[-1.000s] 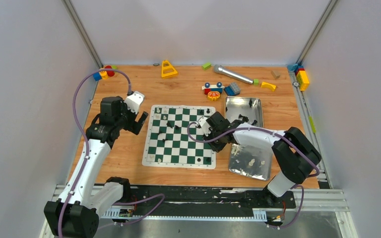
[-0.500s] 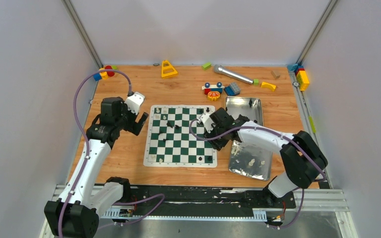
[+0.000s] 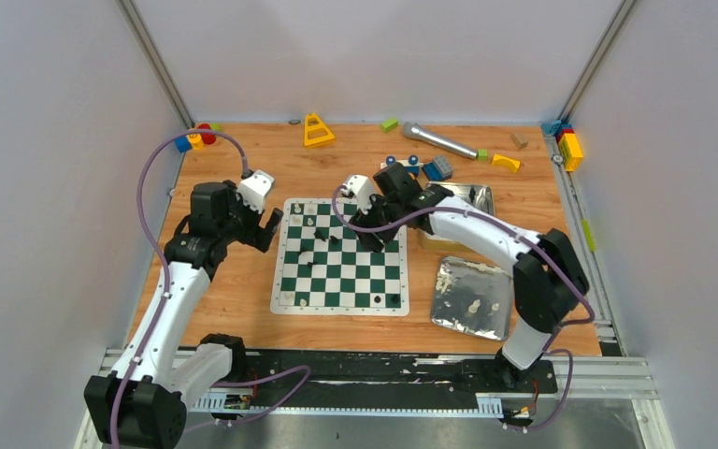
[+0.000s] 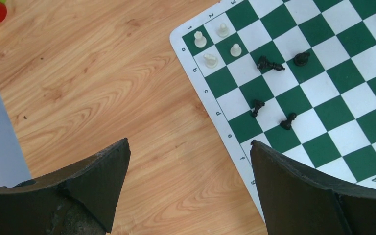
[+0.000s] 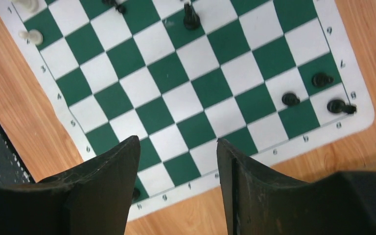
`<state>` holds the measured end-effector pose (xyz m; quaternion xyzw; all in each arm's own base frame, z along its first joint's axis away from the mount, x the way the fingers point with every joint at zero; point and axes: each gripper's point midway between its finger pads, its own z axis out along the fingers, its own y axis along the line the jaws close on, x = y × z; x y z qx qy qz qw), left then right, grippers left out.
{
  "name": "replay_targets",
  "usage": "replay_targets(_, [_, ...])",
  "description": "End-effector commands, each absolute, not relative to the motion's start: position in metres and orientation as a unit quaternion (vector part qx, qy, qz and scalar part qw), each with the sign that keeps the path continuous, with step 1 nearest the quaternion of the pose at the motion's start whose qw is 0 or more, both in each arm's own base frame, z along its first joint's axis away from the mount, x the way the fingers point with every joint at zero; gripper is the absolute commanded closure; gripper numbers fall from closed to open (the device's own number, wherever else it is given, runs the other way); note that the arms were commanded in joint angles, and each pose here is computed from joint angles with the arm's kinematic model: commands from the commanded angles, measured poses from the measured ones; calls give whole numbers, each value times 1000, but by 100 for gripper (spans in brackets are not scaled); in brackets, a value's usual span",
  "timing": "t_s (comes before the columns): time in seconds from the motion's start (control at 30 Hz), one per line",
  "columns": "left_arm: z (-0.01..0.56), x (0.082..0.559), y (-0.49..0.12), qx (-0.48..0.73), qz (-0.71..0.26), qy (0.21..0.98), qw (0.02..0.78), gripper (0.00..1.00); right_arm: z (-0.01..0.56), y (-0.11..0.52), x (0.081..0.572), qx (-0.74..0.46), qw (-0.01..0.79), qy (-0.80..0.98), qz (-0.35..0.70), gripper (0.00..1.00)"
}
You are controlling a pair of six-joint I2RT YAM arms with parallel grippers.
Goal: Set up the chess pieces on the board
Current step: Move the chessboard to the center of the board, then pick up the chess piece from the chessboard.
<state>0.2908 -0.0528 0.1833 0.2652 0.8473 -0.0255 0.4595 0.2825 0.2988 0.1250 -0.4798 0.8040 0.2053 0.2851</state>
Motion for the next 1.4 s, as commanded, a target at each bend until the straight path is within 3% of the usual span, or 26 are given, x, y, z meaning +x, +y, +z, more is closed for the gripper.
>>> replay_targets(0.0, [214,307,-58,230,-43,835,498,0,128,341,308,-493,293,781,245,42])
replay_targets(0.27, [217,304,-56,208,-44,843,494,0,93,386,340,-527,281,763,248,47])
replay_targets(0.97, [216,296,-45,203,-15,838,506,0,53,422,354,-564,275,740,242,53])
replay_targets(1.37, [215,295,-44,206,-13,836,508,0,57,418,356,-568,285,740,219,92])
